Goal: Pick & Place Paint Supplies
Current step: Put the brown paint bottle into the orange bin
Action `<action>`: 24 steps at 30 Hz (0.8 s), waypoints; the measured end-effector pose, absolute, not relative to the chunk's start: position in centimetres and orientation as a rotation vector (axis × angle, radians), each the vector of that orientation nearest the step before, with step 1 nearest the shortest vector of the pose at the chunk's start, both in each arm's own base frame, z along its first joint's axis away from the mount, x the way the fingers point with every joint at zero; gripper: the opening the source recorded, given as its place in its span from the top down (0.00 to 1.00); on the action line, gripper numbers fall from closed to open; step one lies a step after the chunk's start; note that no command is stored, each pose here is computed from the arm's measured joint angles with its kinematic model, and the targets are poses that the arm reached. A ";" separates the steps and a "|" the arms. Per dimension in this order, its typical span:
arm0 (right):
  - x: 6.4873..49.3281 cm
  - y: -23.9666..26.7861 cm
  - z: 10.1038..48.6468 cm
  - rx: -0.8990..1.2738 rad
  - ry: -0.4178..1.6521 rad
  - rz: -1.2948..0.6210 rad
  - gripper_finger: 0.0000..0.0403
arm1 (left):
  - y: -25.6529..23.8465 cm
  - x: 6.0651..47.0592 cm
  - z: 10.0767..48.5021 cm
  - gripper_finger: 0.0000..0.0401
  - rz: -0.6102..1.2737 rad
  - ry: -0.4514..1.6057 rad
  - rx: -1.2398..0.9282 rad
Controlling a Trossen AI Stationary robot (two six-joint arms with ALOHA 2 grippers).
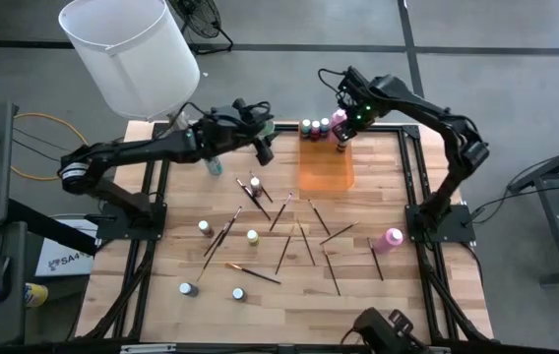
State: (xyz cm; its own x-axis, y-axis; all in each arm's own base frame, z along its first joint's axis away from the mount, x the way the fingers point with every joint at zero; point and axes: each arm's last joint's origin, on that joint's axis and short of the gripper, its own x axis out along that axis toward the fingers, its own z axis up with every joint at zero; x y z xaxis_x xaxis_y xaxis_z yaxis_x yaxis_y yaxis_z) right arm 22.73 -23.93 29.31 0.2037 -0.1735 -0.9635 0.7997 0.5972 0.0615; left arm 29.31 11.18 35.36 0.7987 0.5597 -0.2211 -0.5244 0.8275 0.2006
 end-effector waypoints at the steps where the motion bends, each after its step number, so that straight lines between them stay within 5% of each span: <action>1: 22.5 -23.7 29.8 0.650 1.164 -0.745 0.59 | 11.0 28.9 35.6 0.45 0.571 0.277 0.109; 14: 20.6 -19.6 35.3 0.575 0.973 -0.567 0.59 | 8.3 24.1 36.2 0.45 0.501 0.454 -0.167; 24: 19.9 -15.7 38.1 0.530 0.883 -0.551 0.59 | 7.9 24.4 33.2 0.45 0.395 0.723 -0.143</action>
